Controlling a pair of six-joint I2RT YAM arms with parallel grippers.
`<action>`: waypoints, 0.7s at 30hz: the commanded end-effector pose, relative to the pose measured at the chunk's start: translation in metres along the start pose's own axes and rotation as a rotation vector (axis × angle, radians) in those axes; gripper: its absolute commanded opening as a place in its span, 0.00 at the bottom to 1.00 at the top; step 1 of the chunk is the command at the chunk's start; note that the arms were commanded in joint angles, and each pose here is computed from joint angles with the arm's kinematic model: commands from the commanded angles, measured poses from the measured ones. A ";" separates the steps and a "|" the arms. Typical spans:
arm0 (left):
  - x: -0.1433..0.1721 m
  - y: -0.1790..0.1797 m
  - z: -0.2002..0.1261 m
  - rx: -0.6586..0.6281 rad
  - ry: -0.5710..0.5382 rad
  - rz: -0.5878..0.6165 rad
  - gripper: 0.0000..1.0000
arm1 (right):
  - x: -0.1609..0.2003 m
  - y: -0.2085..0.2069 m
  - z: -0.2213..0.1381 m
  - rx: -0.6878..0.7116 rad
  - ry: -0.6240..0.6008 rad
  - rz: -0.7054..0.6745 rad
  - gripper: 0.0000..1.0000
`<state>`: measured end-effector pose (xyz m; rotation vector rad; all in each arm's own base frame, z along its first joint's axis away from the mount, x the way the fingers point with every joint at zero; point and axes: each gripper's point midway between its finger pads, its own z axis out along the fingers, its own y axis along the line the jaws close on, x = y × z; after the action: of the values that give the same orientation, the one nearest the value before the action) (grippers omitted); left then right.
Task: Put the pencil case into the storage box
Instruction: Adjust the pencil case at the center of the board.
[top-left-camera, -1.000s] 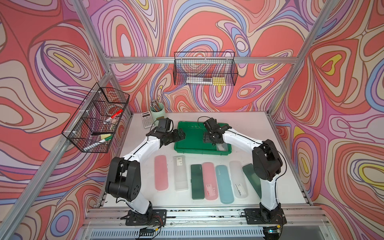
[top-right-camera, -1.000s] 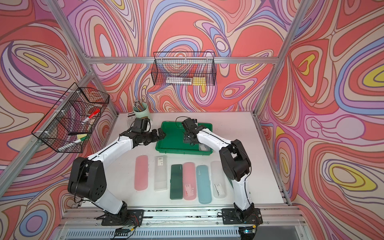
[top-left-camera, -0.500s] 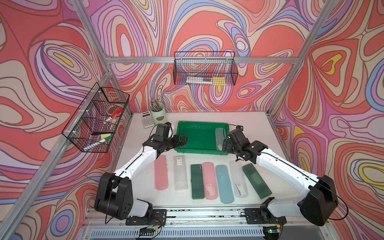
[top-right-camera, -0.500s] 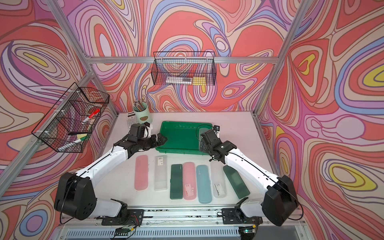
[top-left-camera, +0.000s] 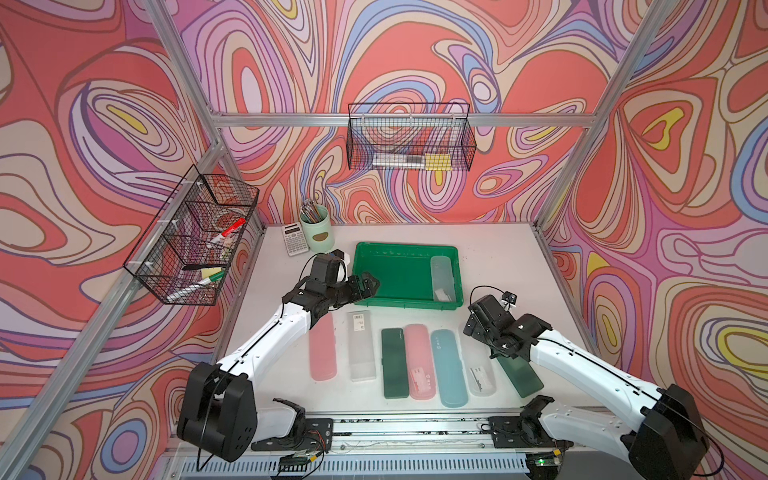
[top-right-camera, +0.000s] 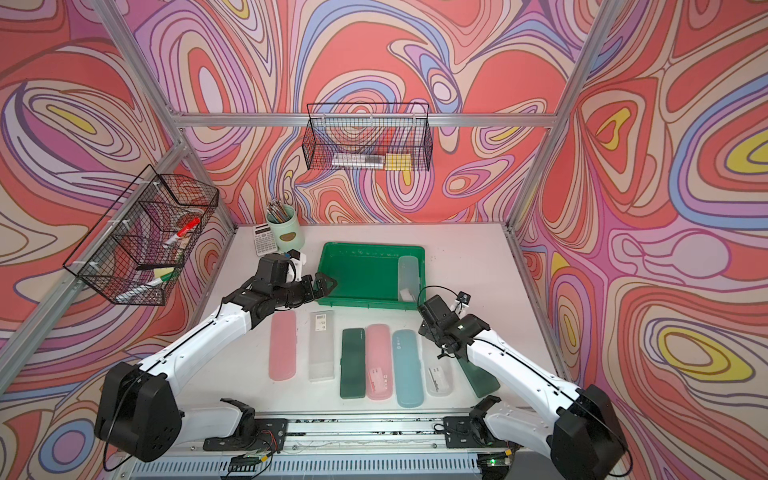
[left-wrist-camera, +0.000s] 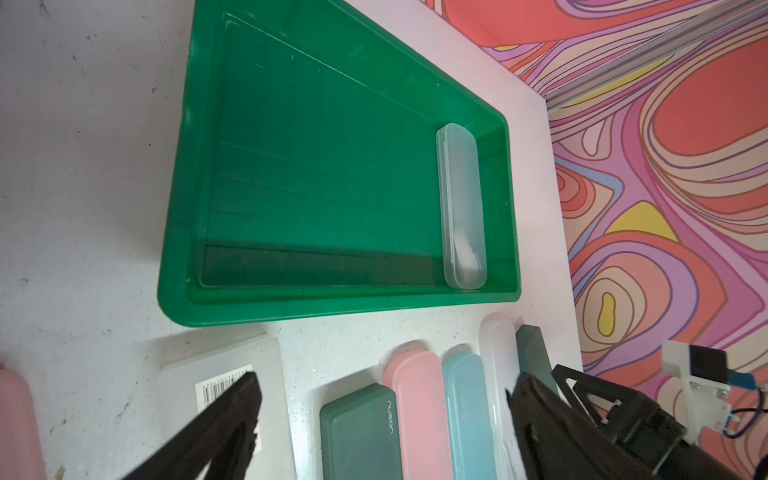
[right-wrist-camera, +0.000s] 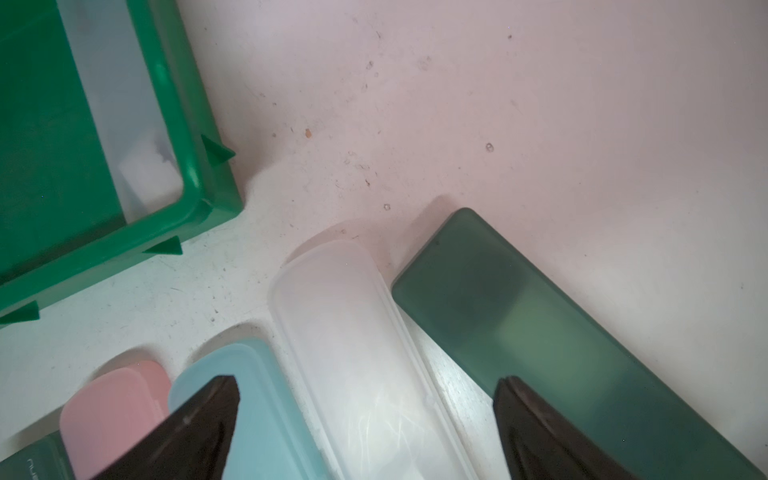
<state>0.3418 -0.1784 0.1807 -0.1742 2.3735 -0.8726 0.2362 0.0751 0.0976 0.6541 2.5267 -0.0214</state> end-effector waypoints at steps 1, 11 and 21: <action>-0.007 -0.020 -0.010 0.055 -0.032 0.019 0.97 | 0.009 -0.021 0.006 0.079 0.033 0.064 0.98; -0.004 -0.018 -0.010 0.041 -0.020 0.028 0.97 | 0.028 0.007 0.029 -0.075 0.181 0.082 0.94; -0.003 -0.017 -0.008 0.037 -0.012 0.028 0.98 | 0.026 0.018 0.054 -0.062 0.193 0.043 0.93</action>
<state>0.3383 -0.1831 0.1897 -0.1524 2.3538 -0.8886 0.2389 0.0918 0.0410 0.7440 2.6973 0.1242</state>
